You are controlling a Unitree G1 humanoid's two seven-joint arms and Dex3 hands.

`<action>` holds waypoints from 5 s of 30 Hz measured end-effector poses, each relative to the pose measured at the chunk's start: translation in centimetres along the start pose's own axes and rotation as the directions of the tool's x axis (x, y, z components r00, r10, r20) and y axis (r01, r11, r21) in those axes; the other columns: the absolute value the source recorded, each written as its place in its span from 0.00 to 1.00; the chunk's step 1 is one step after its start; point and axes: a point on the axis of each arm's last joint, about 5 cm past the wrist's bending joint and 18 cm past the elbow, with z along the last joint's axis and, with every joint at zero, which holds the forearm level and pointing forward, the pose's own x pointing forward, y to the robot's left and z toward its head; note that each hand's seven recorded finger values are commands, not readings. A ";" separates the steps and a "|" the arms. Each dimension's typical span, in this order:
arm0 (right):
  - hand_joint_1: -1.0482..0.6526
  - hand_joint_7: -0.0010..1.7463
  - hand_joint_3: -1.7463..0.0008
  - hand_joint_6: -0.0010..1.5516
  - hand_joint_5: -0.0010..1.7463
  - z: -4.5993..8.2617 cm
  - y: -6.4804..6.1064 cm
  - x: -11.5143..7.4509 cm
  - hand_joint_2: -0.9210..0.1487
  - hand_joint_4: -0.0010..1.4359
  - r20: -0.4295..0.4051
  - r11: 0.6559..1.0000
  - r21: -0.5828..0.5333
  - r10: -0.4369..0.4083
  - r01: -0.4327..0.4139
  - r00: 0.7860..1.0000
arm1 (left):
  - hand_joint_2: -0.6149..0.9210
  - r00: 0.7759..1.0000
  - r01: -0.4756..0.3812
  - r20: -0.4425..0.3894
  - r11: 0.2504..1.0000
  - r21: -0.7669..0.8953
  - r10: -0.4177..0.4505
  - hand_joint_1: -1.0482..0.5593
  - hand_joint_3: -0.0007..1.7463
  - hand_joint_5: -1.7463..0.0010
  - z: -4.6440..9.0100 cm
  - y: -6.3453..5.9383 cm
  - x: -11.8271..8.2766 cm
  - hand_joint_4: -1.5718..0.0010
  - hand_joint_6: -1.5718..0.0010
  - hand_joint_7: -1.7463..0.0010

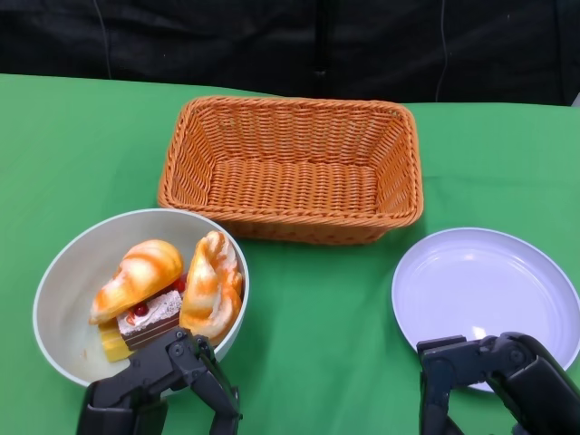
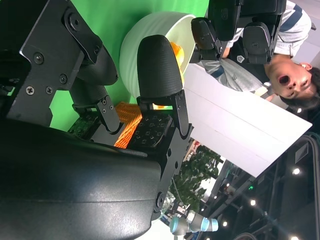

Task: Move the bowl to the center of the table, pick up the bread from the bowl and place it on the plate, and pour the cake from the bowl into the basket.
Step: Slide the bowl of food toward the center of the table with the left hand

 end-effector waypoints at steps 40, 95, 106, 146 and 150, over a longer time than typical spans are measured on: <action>0.72 0.73 0.00 0.70 0.87 0.0 0.1 -0.1 0.78 0.76 -0.018 1.000 -0.008 0.011 -0.011 1.000 | 0.74 0.993 -0.097 0.069 0.995 0.029 0.095 0.56 0.63 0.25 0.2 0.2 0.4 0.62 0.66 0.48; 0.71 0.72 0.00 0.70 0.89 0.1 0.4 -0.2 0.78 0.76 -0.010 1.000 0.001 0.013 -0.013 1.000 | 1.00 0.918 -0.201 -0.174 0.799 0.567 0.355 0.30 0.28 0.81 1.8 8.7 2.5 1.00 0.96 0.95; 0.70 0.72 0.00 0.70 0.90 0.1 0.5 -0.6 0.78 0.76 -0.027 1.000 0.011 0.016 -0.015 1.000 | 1.00 0.833 -0.145 -0.405 0.856 0.496 0.376 0.31 0.32 0.85 1.8 10.5 3.4 1.00 0.97 0.97; 0.70 0.73 0.00 0.69 0.89 1.1 0.6 -0.8 0.73 0.76 -0.016 1.000 0.020 0.015 -0.014 1.000 | 1.00 0.528 -0.283 -0.846 0.924 -0.258 -0.075 0.26 0.35 1.00 0.0 13.7 6.9 1.00 1.00 1.00; 0.70 0.73 0.00 0.69 0.89 1.1 0.6 -0.7 0.72 0.75 -0.020 1.000 0.024 0.017 -0.016 1.000 | 1.00 0.516 -0.278 -0.851 0.919 -0.278 -0.102 0.25 0.35 1.00 0.0 13.6 7.3 1.00 1.00 1.00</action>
